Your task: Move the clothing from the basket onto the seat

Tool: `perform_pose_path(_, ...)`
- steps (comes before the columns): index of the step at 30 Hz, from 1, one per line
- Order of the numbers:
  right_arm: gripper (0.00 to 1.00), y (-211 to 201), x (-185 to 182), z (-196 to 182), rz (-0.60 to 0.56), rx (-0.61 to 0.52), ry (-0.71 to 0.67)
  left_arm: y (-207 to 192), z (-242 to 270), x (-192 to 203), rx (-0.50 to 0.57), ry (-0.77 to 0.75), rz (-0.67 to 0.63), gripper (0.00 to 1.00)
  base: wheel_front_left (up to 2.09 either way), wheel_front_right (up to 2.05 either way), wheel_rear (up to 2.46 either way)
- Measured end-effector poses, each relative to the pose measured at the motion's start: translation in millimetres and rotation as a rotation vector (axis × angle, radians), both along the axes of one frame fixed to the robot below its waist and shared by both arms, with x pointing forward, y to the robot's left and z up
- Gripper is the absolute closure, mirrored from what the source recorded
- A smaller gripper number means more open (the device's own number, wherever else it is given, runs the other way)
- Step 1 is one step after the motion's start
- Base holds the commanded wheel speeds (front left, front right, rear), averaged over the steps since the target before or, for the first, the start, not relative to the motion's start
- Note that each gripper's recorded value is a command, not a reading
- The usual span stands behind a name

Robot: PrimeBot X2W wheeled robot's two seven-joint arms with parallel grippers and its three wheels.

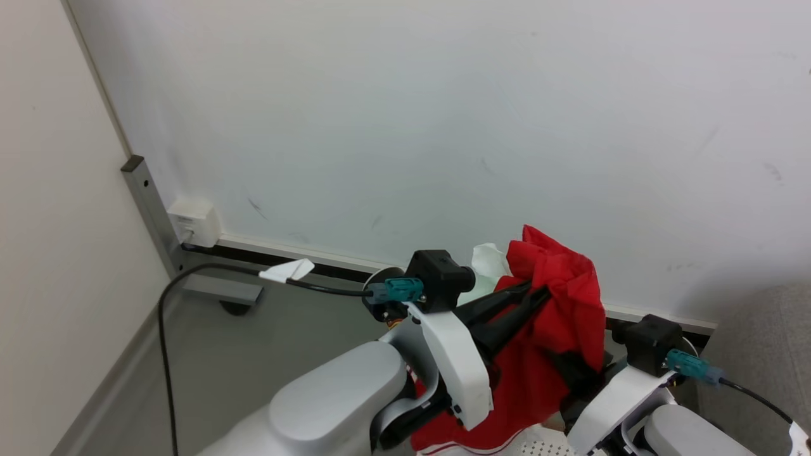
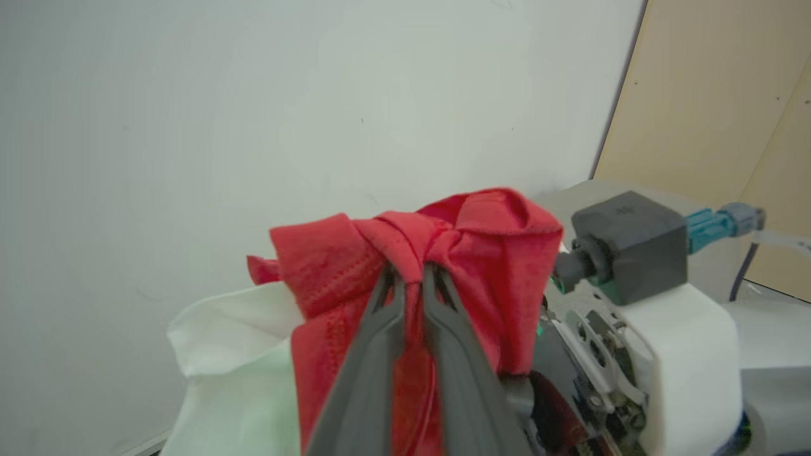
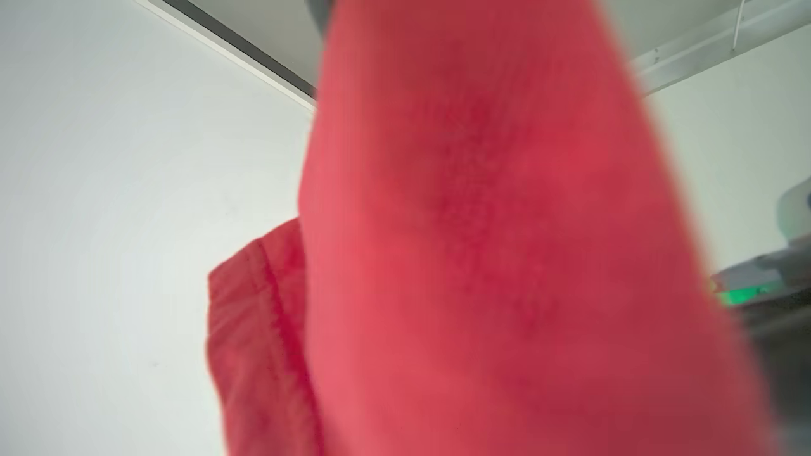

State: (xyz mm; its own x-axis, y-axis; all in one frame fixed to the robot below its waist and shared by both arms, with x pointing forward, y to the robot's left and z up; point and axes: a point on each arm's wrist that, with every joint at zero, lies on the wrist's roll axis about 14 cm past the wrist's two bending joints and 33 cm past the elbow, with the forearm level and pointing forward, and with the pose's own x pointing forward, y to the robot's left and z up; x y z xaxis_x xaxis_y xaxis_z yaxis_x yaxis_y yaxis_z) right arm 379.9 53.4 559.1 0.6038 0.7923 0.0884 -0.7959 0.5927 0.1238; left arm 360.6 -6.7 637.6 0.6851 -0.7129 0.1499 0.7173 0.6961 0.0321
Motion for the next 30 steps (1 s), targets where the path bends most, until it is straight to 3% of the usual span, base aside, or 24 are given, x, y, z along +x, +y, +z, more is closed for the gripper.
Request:
perform_pose_path(4,1.0,-14.4,7.2,6.1,-0.049,0.031,-0.006,2.1,-3.5,3.5,-0.002,0.01,0.009,1.0,0.0,0.0,0.0)
perform_pose_path(5,1.0,-19.3,9.2,7.5,-0.064,0.037,-0.01,1.9,-4.5,4.4,-0.006,0.013,0.013,0.78,0.0,0.0,0.0)
perform_pose_path(8,1.0,-37.0,15.0,9.8,-0.116,0.044,-0.024,-5.7,-7.3,3.5,-0.022,0.032,-0.008,0.0,0.0,0.0,0.0)
perform_pose_path(19,1.0,-151.8,34.1,30.9,-0.403,-0.001,-0.147,-53.0,6.0,-0.5,-0.09,0.007,-0.137,0.0,0.0,0.0,0.0)
perform_pose_path(30,1.0,-256.9,9.1,52.6,-0.674,0.019,-0.216,-114.0,-21.1,-13.8,-0.079,0.043,-0.317,0.0,0.0,0.0,0.0)
